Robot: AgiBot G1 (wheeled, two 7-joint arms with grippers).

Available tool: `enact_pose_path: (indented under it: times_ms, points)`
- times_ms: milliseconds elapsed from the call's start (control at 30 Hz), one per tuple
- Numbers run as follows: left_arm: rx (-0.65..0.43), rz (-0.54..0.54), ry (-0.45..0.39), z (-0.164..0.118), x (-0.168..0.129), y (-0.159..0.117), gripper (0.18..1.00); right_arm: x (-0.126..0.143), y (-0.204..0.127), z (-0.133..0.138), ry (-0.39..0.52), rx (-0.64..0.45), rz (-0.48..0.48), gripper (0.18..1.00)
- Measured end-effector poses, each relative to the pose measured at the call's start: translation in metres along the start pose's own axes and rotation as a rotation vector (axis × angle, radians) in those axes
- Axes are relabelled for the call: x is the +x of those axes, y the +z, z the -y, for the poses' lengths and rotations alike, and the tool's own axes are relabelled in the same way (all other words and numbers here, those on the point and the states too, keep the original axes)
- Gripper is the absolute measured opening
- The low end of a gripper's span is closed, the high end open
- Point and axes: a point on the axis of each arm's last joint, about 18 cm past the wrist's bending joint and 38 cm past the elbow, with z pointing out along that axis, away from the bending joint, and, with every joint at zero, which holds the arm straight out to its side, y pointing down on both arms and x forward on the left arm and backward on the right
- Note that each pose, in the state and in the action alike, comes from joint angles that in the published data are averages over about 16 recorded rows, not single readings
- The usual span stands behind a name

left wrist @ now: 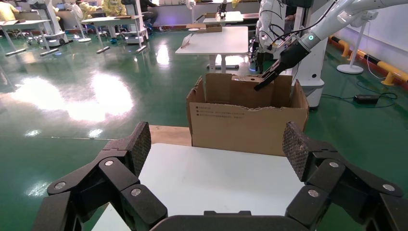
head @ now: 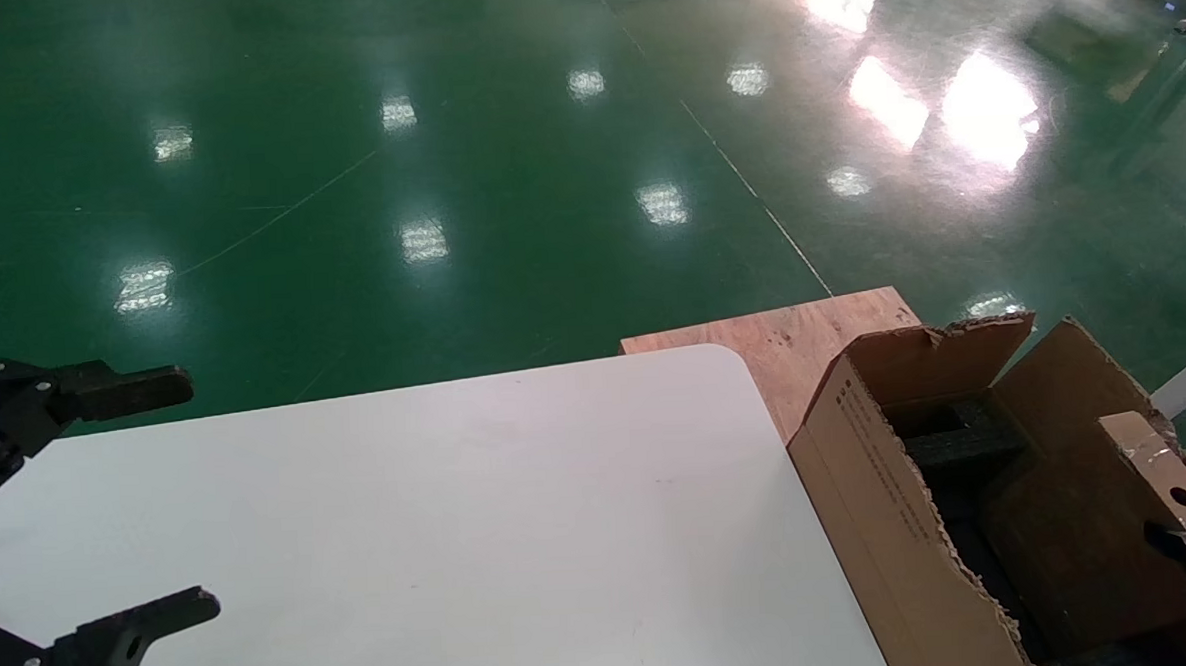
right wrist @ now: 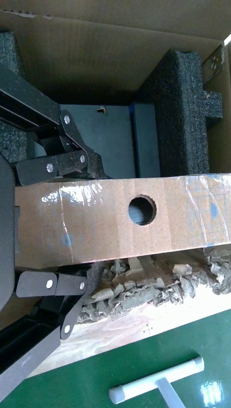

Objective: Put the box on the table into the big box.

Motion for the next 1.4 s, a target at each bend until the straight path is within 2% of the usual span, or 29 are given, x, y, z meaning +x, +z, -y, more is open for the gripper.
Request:
enact_pose_path:
  times_ms: [367,567,900,1167,1400]
  points:
    - [0.000,0.000,0.000,0.000,0.000,0.000,1.001,0.000,0.000,0.000,-0.001,0.001,0.001,0.537]
    - [0.000,0.000,0.000,0.000,0.000,0.000,1.001,0.000,0.000,0.000,-0.001,0.001,0.001,0.628]
    - [0.000,0.000,0.000,0.000,0.000,0.000,1.001,-0.003,0.001,0.005,-0.020,0.008,0.012,0.825]
    - [0.000,0.000,0.000,0.000,0.000,0.000,1.001,-0.022,0.006,0.030,-0.108,0.051,0.073,0.933]
    - [0.000,0.000,0.000,0.000,0.000,0.000,1.001,-0.058,0.012,0.070,-0.250,0.119,0.176,0.983]
